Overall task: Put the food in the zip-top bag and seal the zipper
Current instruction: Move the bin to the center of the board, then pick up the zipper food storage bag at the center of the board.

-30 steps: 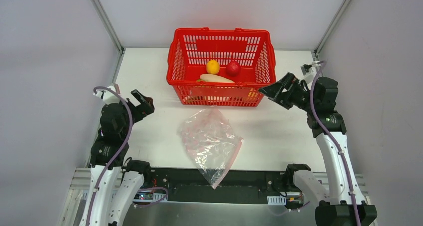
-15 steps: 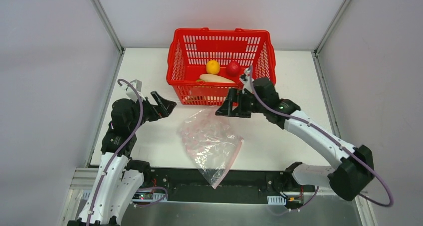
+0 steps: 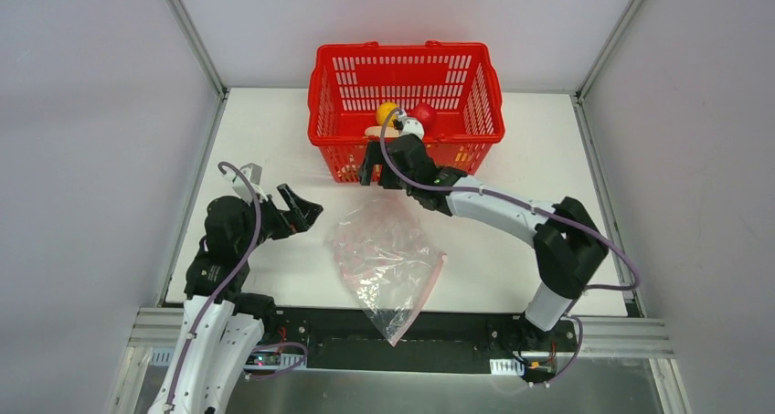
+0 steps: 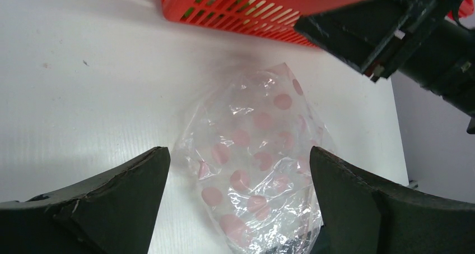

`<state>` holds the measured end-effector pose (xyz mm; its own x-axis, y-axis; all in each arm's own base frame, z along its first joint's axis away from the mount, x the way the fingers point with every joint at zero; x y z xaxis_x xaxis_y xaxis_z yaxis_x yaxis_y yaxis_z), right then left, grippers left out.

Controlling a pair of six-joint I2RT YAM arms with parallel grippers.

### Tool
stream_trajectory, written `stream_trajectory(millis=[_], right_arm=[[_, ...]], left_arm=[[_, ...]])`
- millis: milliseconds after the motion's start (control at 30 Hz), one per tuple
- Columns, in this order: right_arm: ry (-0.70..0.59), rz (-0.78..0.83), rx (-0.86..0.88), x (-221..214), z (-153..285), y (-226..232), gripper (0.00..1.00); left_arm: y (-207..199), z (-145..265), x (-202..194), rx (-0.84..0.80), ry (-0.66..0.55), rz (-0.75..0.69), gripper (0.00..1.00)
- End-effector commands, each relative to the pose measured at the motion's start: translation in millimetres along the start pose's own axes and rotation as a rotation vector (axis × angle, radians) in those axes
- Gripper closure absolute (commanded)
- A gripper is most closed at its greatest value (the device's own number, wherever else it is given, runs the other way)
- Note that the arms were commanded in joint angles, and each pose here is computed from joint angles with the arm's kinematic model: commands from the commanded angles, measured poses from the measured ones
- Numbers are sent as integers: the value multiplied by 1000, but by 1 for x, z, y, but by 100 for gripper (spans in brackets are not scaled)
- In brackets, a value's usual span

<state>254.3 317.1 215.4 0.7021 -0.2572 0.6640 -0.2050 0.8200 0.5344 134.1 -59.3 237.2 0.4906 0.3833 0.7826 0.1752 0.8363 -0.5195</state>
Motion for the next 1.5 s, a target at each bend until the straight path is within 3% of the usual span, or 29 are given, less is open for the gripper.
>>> stream_trajectory(millis=[0, 200, 367, 467, 667, 833, 1067, 1167, 1267, 1467], right_arm=[[-300, -9, -42, 53, -19, 23, 2], [-146, 66, -26, 50, -19, 28, 2], [29, 52, 175, 28, 49, 17, 2], [20, -25, 206, 11, 99, -7, 2], [-86, -242, 72, -28, 163, -80, 2], [-13, -430, 64, -69, 186, -116, 3], [189, -592, 114, -112, 186, -133, 24], [272, -609, 83, -125, 182, -138, 37], [352, -618, 68, -140, 176, -145, 40], [377, -672, 62, -158, 163, -157, 60]], left_arm=[[2, -3, -7, 0, 53, 13, 0], [5, -11, -14, -22, 111, 48, 0], [6, -16, -22, -58, 172, 58, 0], [4, -22, -27, -92, 210, 45, 0], [-5, -44, -41, -1, 347, -67, 0], [3, -67, -59, 75, 419, -70, 5], [9, -85, -72, 74, 401, -14, 14], [14, -90, -77, 97, 403, -2, 24], [17, -95, -83, 101, 416, 7, 44], [24, -98, -92, 118, 393, 29, 60]])
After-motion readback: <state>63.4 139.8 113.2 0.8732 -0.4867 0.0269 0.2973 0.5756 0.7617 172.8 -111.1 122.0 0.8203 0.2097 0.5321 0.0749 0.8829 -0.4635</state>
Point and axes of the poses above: each gripper's point midway between its finger pads, its own z axis back along the fingers, its own y axis along the line the jaws close on, x = y × z, the point moved 10 cm from there along z, back along the fingers, and after that the axes turned 6 degrees about -z, right-handed, at the moved point
